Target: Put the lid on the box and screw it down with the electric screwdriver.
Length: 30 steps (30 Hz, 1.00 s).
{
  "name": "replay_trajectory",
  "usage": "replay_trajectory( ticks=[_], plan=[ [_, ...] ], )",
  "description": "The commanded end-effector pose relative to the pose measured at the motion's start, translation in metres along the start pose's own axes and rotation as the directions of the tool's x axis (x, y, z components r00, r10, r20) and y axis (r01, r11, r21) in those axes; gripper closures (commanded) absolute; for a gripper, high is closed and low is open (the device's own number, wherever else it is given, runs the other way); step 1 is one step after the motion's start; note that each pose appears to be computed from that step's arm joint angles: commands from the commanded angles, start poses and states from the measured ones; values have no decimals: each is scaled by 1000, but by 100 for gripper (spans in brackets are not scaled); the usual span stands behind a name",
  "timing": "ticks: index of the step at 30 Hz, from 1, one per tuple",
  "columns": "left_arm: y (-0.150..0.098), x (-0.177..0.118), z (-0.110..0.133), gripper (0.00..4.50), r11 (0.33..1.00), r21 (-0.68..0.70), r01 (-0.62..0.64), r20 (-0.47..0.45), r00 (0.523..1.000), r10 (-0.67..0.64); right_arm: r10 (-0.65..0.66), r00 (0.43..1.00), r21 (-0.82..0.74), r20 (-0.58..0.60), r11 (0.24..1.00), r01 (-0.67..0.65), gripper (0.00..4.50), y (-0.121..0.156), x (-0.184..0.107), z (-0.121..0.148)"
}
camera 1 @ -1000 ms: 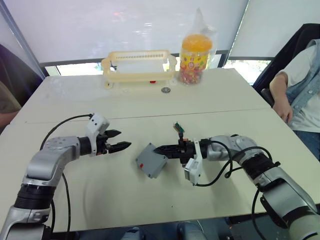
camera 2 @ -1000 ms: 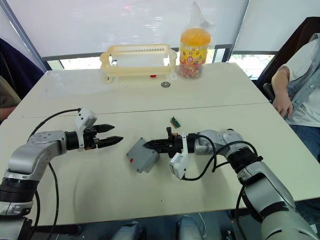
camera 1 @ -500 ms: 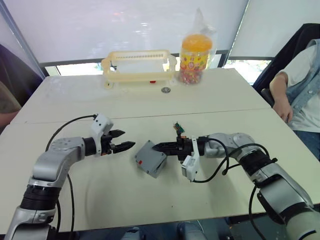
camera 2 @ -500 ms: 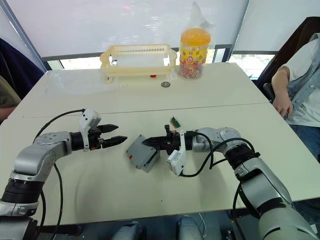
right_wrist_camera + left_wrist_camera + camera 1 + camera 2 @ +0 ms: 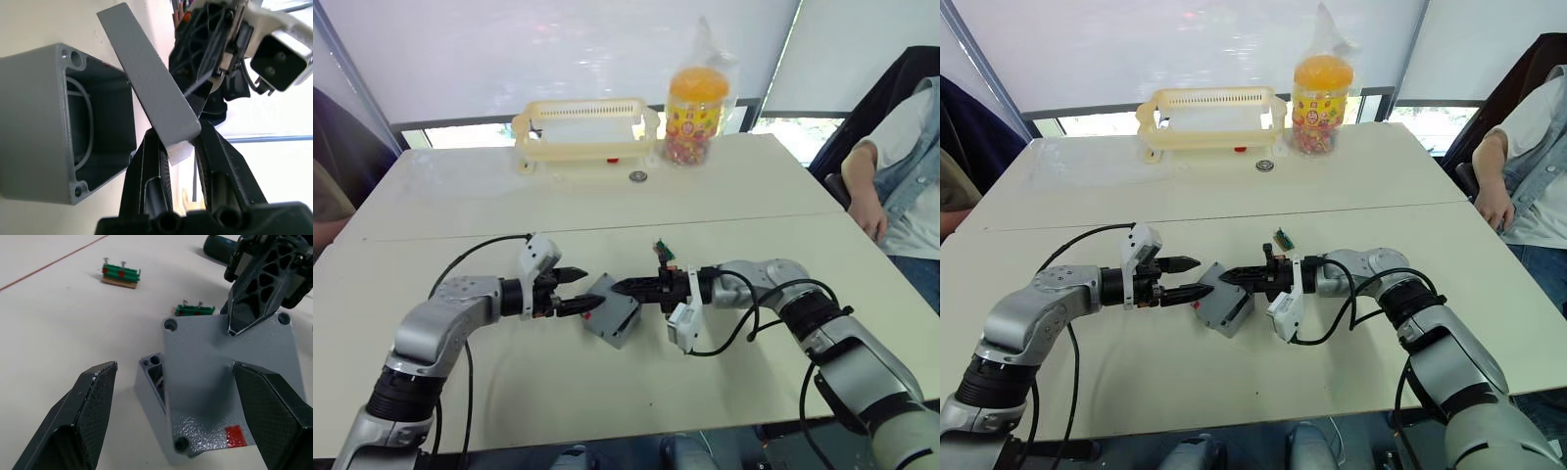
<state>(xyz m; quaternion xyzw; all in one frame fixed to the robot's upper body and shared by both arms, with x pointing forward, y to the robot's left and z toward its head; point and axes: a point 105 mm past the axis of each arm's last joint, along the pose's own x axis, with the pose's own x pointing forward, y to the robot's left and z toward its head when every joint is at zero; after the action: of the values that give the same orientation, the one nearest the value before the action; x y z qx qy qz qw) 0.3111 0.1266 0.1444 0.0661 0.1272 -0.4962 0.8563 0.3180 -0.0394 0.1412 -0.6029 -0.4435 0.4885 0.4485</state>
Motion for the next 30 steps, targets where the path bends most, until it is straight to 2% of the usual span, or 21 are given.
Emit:
replay_trajectory(
  ticks=[1,6,10,17,24,30],
  plan=[
    [0,9,-11,63,1000,-4,-1,-33,999,1,13,1000,-25,3,1000,-13,287,-4,1,-3],
    [1,16,-20,63,1000,-25,5,-35,999,-6,12,1000,-59,14,998,-11,36,-11,-2,-3],
    [1,19,-25,63,1000,-23,8,-48,999,-9,18,1000,-82,22,996,-17,36,-17,-9,-4],
    [1,20,-37,63,1000,-20,6,-81,997,-8,114,993,-120,21,987,-110,36,-13,-16,-9],
    [6,16,-45,63,999,-20,-31,-101,994,29,162,987,-86,-17,983,-163,36,-6,-21,-17],
    [4,15,-44,63,999,-27,-35,-90,995,32,109,978,6,-177,994,-109,36,-6,-50,-36]
  ],
)
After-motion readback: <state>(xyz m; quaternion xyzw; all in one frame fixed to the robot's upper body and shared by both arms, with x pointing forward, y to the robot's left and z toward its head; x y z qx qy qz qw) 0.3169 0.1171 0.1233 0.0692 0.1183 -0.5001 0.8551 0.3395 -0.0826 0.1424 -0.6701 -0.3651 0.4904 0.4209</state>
